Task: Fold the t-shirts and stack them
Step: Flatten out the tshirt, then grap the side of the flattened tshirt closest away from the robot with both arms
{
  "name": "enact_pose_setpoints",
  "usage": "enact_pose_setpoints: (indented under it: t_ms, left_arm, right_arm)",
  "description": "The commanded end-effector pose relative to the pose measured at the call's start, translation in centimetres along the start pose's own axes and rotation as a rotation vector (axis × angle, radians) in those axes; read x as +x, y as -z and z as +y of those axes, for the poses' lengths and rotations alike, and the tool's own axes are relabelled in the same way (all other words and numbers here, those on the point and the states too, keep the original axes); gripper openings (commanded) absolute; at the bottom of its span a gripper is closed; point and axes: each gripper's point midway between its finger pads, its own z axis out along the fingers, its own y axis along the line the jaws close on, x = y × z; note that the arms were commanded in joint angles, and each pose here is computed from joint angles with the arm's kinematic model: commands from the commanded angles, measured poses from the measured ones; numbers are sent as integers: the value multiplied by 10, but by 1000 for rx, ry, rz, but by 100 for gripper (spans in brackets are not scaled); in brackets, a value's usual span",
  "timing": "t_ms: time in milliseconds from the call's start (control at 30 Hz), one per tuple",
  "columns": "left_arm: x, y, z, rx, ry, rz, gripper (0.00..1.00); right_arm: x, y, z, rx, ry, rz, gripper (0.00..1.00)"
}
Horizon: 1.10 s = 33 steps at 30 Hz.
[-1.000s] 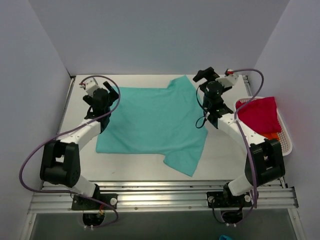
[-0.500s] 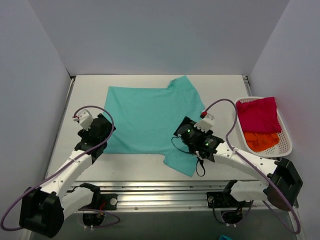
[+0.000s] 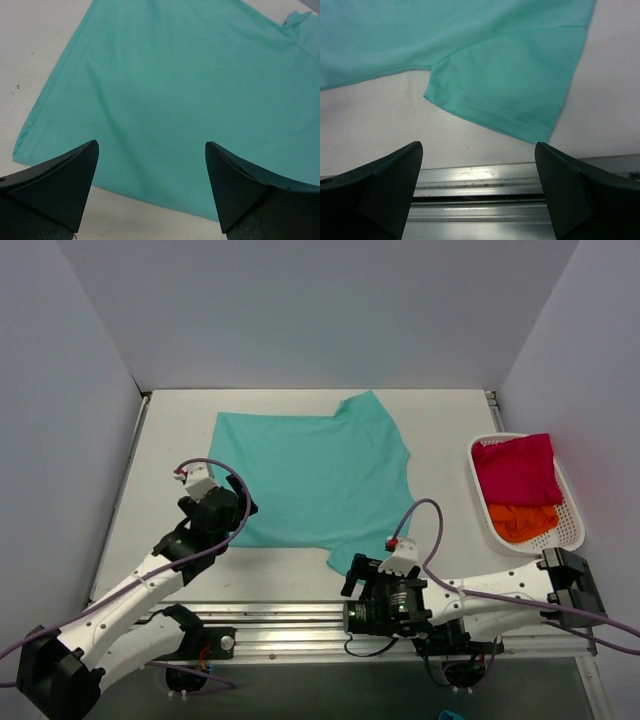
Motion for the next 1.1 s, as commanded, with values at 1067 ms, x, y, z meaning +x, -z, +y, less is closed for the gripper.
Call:
enact_pose_setpoints:
  t_ms: [1067]
  left_arm:
    - [30,7,35,-256,-71,108,96]
  right_arm:
    - [36,-61,-43,148,-109,331,84]
